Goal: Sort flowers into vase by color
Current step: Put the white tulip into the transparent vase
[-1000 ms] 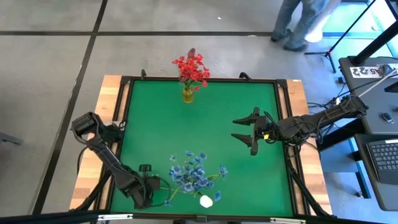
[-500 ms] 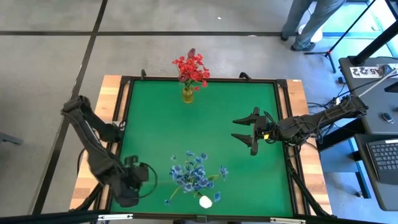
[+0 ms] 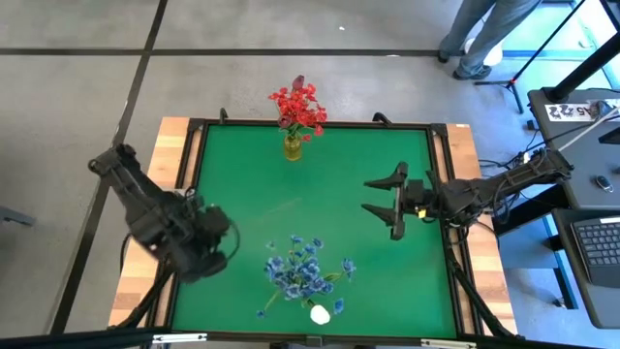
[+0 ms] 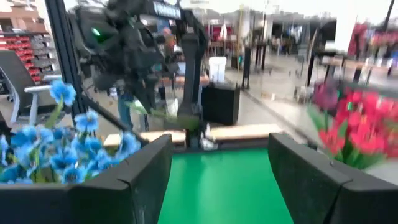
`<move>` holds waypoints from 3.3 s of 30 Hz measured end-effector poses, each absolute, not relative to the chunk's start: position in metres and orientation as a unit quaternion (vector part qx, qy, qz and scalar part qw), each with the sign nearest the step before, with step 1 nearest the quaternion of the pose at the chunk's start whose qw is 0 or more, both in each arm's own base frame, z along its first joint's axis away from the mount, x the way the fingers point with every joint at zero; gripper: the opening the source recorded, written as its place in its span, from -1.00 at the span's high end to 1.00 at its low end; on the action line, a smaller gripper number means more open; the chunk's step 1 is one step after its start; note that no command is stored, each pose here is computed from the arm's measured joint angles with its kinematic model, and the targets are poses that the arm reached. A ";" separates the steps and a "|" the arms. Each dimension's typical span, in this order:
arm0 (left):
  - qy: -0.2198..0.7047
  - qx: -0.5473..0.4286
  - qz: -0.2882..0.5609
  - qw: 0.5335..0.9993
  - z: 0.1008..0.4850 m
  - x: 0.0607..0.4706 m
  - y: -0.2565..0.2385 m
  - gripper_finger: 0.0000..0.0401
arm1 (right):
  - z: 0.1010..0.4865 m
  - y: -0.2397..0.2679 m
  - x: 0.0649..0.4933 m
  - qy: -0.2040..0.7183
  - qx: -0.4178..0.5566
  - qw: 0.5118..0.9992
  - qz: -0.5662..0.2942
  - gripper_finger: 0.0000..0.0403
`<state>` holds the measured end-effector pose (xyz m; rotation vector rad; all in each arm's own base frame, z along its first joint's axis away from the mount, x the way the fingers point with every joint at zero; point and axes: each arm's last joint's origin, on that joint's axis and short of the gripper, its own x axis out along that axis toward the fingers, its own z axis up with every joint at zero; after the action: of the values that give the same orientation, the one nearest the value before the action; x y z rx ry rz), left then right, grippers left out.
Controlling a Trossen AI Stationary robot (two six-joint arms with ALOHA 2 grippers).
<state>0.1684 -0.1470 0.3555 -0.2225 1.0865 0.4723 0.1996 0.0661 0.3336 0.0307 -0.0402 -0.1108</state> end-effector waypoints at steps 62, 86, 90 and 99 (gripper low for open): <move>0.395 -0.169 0.085 0.899 0.399 0.269 -0.029 0.98 | 0.361 0.050 0.336 0.206 -0.352 0.903 -0.136 0.94; 0.420 -0.177 0.124 0.882 0.392 0.268 -0.019 0.98 | 0.357 0.052 0.335 0.215 -0.335 0.912 -0.098 0.12; 0.436 -0.174 0.128 0.874 0.387 0.272 -0.019 0.98 | 0.357 0.052 0.335 0.214 -0.335 0.912 -0.098 0.14; 0.438 -0.174 0.131 0.872 0.384 0.275 -0.018 0.98 | 0.357 0.053 0.336 0.212 -0.324 0.918 -0.091 0.14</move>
<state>0.2753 -0.0179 0.3839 -0.3630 0.9157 0.2743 0.3357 0.0529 0.3568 -0.6657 0.4353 -0.1877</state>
